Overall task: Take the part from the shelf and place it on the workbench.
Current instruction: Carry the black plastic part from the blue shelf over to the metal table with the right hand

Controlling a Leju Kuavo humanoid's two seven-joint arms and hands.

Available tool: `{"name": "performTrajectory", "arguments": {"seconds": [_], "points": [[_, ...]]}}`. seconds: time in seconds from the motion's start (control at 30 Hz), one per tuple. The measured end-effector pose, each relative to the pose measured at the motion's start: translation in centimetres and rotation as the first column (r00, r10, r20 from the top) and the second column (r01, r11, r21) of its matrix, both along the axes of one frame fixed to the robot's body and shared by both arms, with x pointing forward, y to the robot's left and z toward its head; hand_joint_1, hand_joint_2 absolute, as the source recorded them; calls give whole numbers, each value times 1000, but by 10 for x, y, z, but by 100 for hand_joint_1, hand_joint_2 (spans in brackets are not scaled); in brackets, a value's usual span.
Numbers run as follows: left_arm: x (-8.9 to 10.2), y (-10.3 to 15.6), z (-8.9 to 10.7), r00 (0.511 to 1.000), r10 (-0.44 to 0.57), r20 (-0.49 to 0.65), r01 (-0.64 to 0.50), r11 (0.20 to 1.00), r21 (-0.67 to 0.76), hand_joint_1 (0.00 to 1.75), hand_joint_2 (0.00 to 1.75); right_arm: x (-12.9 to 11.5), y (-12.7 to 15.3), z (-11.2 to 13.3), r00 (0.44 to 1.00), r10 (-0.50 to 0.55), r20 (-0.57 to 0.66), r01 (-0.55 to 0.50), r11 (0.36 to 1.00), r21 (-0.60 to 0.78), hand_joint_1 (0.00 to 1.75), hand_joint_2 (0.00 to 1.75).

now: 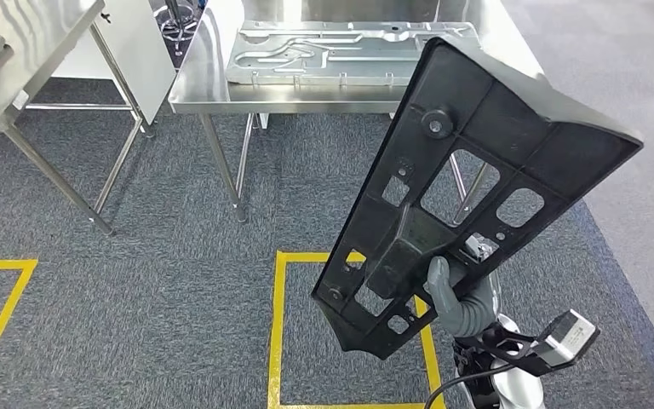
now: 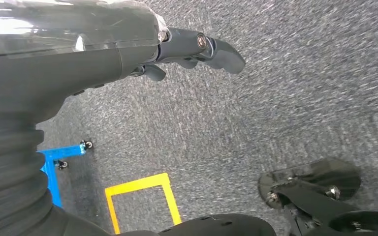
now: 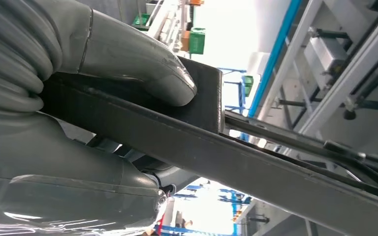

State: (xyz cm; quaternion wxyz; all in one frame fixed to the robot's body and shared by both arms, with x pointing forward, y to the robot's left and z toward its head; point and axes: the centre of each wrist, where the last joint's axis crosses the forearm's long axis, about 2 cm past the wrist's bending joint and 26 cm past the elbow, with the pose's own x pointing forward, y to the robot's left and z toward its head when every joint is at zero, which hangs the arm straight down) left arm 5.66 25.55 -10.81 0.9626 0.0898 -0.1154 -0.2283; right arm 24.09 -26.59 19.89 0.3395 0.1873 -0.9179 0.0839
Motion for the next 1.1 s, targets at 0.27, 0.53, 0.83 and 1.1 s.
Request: {"name": "performTrajectory", "arguments": {"seconds": [0.27,0.53,0.83,1.1], "points": [[-1,0,0,1000,1,-5,-1,1000,1,0,175,-2,0,-2,1000,0,-8,0,1000,-1,175,175],[-2,-1,0,1000,0,-4,0,1000,-3,0,175,-4,0,-2,1000,-3,-1,3,1000,-4,175,175],[-2,-3,0,1000,5,-20,-5,1000,-4,0,175,-13,-1,-8,1000,-7,-13,7,1000,-5,175,175],[0,-1,0,999,25,-20,-25,1000,0,0,175,-9,-1,-8,1000,13,-7,-13,1000,8,175,175]]}}
